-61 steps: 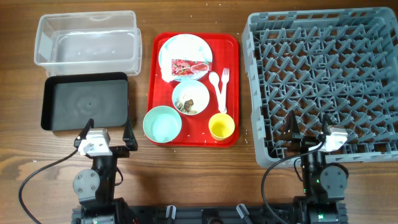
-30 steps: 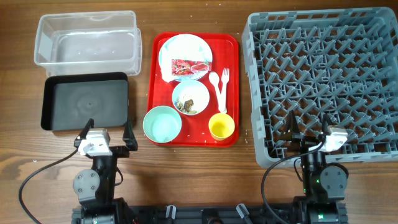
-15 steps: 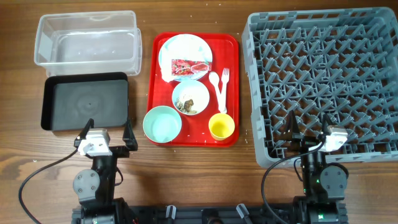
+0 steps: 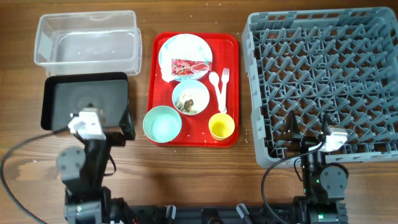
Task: Sort waste into correct bins and load items into the dishwasher rack
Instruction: 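Reach the left gripper to the white plate and grasp tissue and wrapper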
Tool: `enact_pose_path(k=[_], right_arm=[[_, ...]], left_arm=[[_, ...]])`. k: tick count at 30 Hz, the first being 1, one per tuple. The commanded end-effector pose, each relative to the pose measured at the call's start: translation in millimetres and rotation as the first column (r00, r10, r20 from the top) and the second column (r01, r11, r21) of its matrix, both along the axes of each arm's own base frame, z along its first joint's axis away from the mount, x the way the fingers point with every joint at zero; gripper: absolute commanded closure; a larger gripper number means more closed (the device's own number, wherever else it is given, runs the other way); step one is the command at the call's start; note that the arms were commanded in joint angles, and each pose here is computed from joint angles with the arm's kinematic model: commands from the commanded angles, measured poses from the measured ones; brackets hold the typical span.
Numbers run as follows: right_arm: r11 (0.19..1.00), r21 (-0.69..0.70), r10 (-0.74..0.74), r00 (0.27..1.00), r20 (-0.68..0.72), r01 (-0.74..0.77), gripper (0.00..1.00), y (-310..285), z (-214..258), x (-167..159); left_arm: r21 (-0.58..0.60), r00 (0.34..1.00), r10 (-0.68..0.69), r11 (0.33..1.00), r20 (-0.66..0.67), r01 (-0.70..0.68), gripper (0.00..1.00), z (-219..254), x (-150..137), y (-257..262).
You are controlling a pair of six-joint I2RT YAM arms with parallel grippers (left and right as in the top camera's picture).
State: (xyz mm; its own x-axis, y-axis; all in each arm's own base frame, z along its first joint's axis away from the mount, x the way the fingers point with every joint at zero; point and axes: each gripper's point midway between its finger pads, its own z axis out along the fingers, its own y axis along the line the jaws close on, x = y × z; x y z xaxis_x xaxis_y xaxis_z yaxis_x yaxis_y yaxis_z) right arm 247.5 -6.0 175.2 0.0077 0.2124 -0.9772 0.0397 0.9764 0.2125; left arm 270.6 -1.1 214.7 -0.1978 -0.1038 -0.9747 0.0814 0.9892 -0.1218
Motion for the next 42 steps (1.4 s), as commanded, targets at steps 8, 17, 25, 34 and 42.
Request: enact_pose_path(k=[8, 17, 25, 34, 42], right_arm=[[1.000, -0.004, -0.006, 1.000, 0.005, 0.007, 0.00, -1, 1, 0], [1.000, -0.004, -0.006, 1.000, 0.005, 0.007, 0.00, -1, 1, 0], [1.000, -0.004, -0.007, 1.000, 0.005, 0.007, 0.00, -1, 1, 0], [1.000, -0.004, -0.006, 1.000, 0.005, 0.007, 0.00, -1, 1, 0], [1.000, -0.004, -0.006, 1.000, 0.005, 0.007, 0.00, -1, 1, 0]], left_arm=[[0.029, 0.908, -0.207, 0.972, -0.365, 0.233, 0.00, 48, 79, -66], [-0.039, 0.605, -0.196, 0.964, -0.771, 0.262, 0.00, 12, 143, -116], [-0.088, 0.564, -0.291, 0.929, -0.773, 0.358, 0.00, -43, 194, -171], [0.077, 0.565, -0.155, 0.927, -0.810, 0.366, 0.00, -112, 221, -171], [0.126, 0.489, -0.161, 0.856, -0.857, 0.502, 0.00, -171, 222, -171]])
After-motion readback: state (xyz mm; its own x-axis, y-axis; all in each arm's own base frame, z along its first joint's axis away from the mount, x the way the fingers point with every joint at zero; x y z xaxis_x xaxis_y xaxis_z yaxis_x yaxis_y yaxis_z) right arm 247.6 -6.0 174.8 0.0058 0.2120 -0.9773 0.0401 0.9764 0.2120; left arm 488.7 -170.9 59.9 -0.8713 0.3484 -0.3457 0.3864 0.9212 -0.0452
